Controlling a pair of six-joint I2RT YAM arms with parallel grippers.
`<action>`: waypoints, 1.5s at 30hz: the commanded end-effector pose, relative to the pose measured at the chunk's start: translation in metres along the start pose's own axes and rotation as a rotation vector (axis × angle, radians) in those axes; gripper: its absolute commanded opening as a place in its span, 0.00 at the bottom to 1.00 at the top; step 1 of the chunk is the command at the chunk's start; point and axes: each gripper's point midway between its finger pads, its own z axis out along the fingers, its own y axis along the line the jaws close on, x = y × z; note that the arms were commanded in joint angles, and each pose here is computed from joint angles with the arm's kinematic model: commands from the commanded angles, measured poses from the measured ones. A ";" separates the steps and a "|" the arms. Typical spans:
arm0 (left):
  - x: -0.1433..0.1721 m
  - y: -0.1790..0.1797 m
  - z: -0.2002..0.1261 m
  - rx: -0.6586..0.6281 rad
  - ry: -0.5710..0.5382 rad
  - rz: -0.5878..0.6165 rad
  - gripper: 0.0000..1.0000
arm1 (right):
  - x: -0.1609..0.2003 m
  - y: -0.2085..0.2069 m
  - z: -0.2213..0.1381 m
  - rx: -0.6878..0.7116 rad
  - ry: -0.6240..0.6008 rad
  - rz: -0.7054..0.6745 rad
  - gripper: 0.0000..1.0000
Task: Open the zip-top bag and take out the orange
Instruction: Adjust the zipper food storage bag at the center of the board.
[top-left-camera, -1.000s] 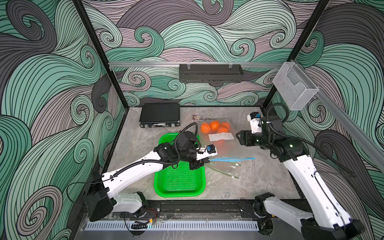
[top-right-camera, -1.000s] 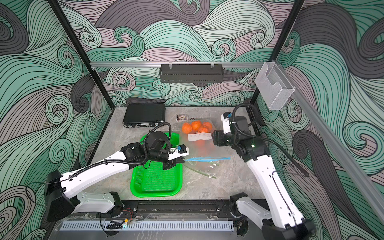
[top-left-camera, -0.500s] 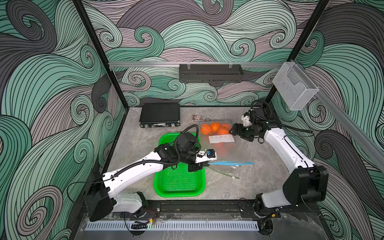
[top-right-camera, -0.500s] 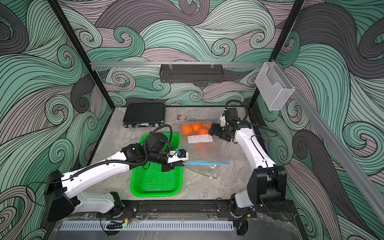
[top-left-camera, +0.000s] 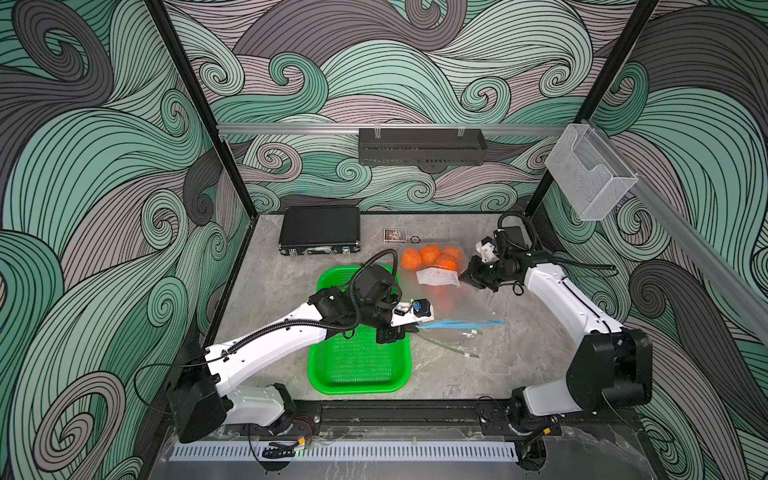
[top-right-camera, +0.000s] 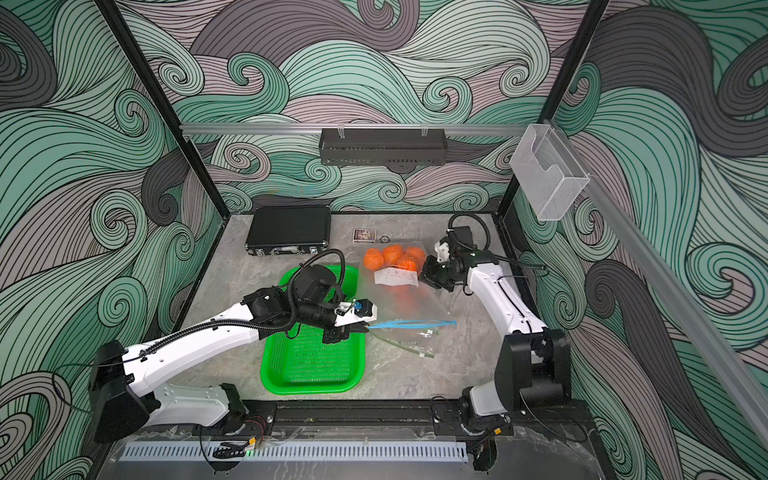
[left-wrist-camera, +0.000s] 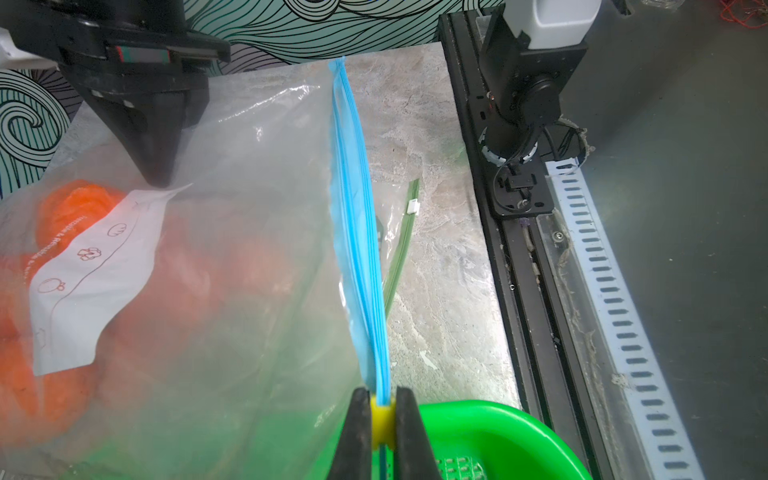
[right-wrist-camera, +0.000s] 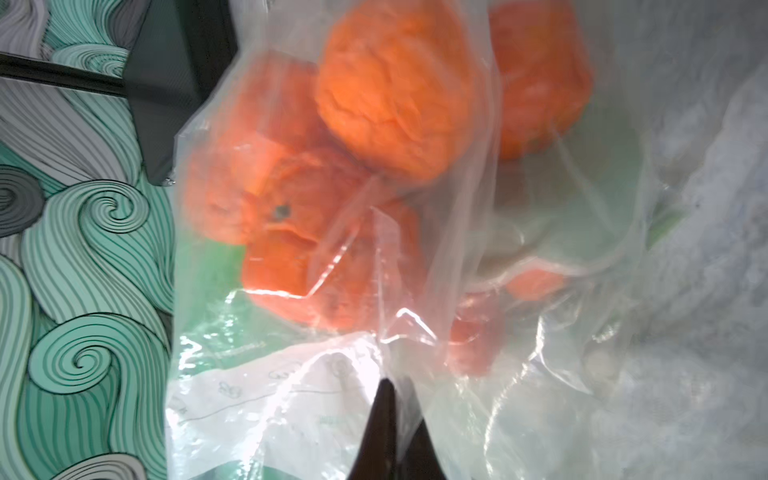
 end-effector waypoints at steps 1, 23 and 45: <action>-0.027 0.024 -0.012 -0.115 -0.050 0.047 0.00 | -0.026 0.045 -0.042 -0.125 -0.139 -0.047 0.00; -0.101 -0.037 -0.128 -0.026 -0.361 0.110 0.00 | 0.115 0.083 -0.184 -0.327 -0.242 -0.076 0.00; -0.062 -0.062 -0.086 0.215 -0.201 -0.009 0.00 | 0.173 0.048 -0.149 -0.347 -0.066 0.060 0.00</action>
